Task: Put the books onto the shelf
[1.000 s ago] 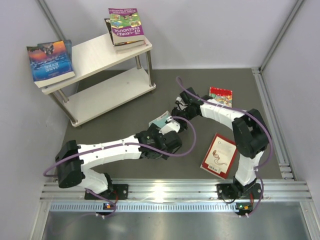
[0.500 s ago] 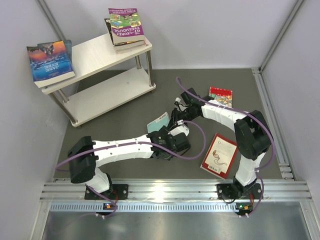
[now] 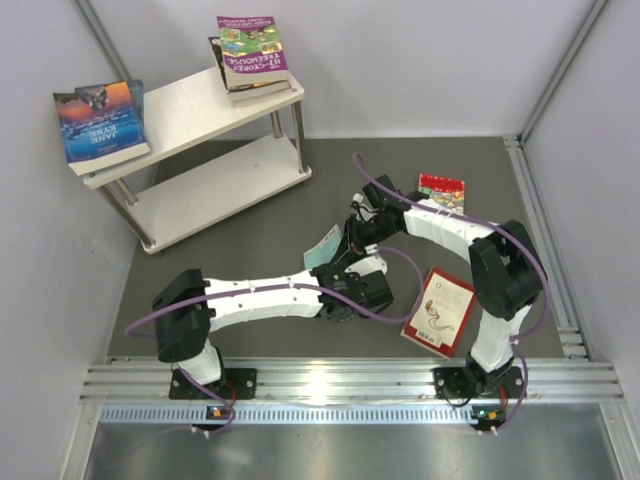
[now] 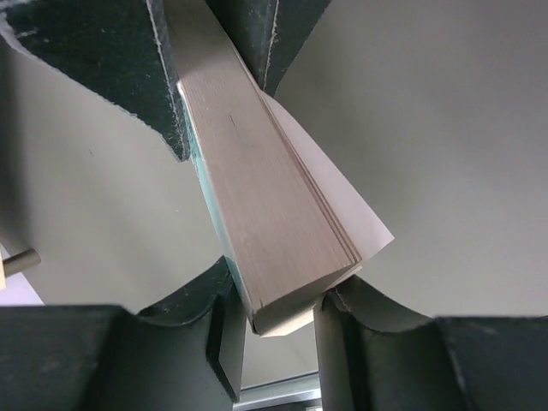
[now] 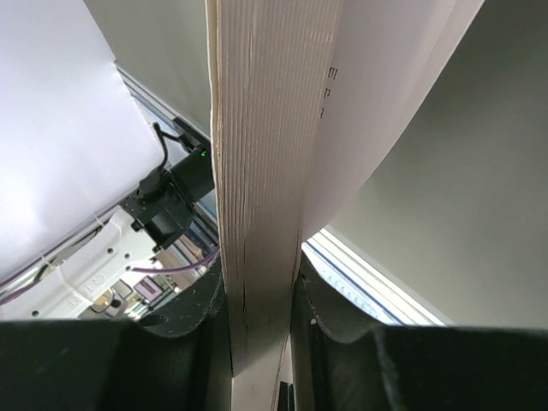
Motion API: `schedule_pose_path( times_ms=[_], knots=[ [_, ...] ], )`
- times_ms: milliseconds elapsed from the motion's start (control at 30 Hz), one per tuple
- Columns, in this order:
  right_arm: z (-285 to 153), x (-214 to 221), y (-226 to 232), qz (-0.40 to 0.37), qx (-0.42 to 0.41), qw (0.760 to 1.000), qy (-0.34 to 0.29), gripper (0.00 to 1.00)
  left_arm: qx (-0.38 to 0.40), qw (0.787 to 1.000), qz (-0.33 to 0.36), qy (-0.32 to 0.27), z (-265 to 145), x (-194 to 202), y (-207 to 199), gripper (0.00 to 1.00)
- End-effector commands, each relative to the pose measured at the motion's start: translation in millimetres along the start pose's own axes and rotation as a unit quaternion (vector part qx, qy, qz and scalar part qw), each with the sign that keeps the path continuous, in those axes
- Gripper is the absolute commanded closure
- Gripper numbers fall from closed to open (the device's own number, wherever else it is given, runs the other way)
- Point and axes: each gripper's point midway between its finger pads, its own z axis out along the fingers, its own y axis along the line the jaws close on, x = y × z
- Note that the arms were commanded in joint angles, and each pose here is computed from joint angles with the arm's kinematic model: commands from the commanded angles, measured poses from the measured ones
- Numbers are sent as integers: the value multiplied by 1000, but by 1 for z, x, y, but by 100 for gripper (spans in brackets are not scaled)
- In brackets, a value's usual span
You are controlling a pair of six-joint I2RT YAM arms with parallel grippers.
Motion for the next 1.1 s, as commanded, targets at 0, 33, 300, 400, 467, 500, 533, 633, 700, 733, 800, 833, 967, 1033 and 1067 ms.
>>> schedule_pose_path(
  times_ms=[0,33,300,400,467,500,533,633,700,733,800,833,967,1033,1067],
  knots=[
    [-17,37,26,-31,-43,997,58,87,-29,998,-52,-30,-5,-23,21,100],
    [-18,37,28,-33,-45,997,58,69,-23,998,-54,-31,-7,-23,21,100],
    [-42,20,38,-63,-37,997,2,0,5,985,-162,-58,-33,-33,51,100],
    [-58,10,18,-58,4,998,-39,0,35,970,-230,-64,-36,-36,69,100],
    [-74,2,2,-50,23,995,-82,0,81,948,-296,-78,-40,-44,82,100],
    [-79,0,-3,-45,27,994,-94,0,93,942,-313,-74,-36,-38,84,100],
    [-87,0,-4,-48,28,992,-109,0,117,924,-353,-88,-42,-42,97,100],
    [-97,-1,-17,-36,25,991,-125,0,171,870,-437,-149,-53,-56,113,100],
    [-97,1,-25,-32,28,991,-124,0,218,831,-480,-178,-65,-70,113,100],
    [-99,2,-27,-32,28,991,-127,0,224,813,-500,-196,-74,-73,122,100],
    [-101,4,-35,-25,31,990,-132,0,254,773,-531,-236,-90,-91,129,100],
    [-103,5,-35,-28,29,990,-139,0,264,758,-539,-257,-102,-97,135,100],
    [-104,9,-42,-20,24,989,-142,0,276,714,-566,-306,-135,-124,159,100],
    [-103,12,-44,-18,23,990,-137,0,282,687,-571,-350,-165,-143,180,100],
    [-102,12,-46,-19,24,990,-136,0,280,678,-572,-367,-175,-149,189,100]
  ],
)
